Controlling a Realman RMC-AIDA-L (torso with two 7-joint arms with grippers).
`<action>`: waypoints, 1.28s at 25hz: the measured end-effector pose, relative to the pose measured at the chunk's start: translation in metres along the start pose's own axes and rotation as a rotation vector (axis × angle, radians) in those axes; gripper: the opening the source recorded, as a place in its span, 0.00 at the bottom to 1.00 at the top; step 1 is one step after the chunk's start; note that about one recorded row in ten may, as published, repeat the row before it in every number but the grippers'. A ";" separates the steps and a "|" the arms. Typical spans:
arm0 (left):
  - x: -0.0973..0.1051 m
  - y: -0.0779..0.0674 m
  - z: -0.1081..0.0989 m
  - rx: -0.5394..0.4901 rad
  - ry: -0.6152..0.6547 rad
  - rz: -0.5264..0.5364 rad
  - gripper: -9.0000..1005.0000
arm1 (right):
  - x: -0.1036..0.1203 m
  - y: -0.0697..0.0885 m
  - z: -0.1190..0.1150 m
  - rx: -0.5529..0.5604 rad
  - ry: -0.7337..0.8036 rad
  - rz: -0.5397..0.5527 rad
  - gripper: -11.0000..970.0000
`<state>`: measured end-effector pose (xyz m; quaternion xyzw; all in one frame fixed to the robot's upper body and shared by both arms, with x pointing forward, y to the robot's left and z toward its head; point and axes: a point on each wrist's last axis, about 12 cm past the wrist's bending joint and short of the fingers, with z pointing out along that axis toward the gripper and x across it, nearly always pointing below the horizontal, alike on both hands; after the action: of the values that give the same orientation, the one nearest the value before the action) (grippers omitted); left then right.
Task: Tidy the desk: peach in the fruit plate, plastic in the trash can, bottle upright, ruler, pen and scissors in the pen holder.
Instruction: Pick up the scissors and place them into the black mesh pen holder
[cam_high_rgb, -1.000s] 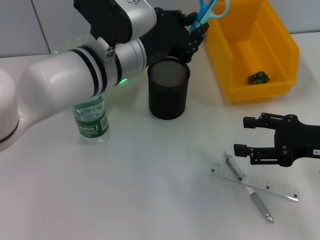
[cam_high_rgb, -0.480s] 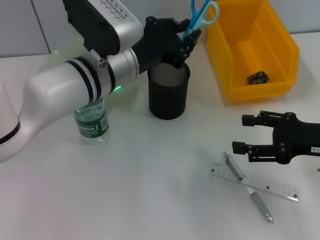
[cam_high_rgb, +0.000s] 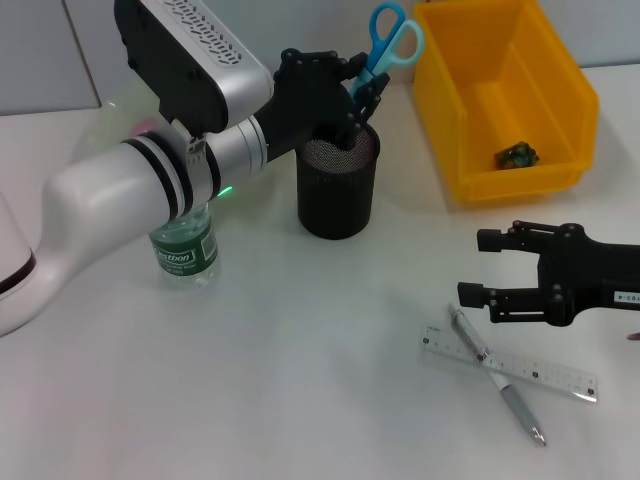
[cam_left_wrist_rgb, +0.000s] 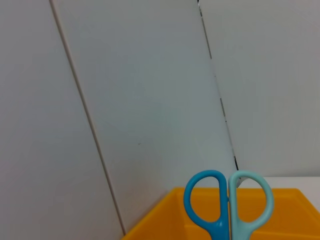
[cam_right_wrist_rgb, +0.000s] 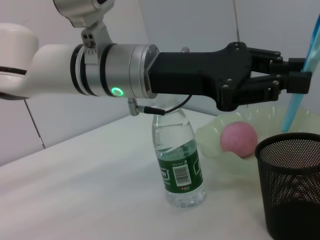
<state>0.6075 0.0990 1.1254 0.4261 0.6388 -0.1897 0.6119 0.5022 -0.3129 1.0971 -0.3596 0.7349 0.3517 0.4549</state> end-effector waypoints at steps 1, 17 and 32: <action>0.002 0.000 0.000 0.001 -0.001 0.000 0.31 | 0.000 0.000 0.001 -0.001 0.001 0.000 0.86; 0.020 0.002 -0.005 0.006 0.016 -0.035 0.33 | -0.001 0.000 0.005 -0.011 0.001 0.004 0.86; 0.024 0.002 -0.003 0.020 0.030 -0.093 0.44 | -0.001 0.001 0.008 -0.027 -0.003 0.009 0.86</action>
<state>0.6097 0.1098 1.1041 0.4050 0.6650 -0.2178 0.5885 0.5053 -0.3056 1.0956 -0.3620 0.7310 0.3639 0.4496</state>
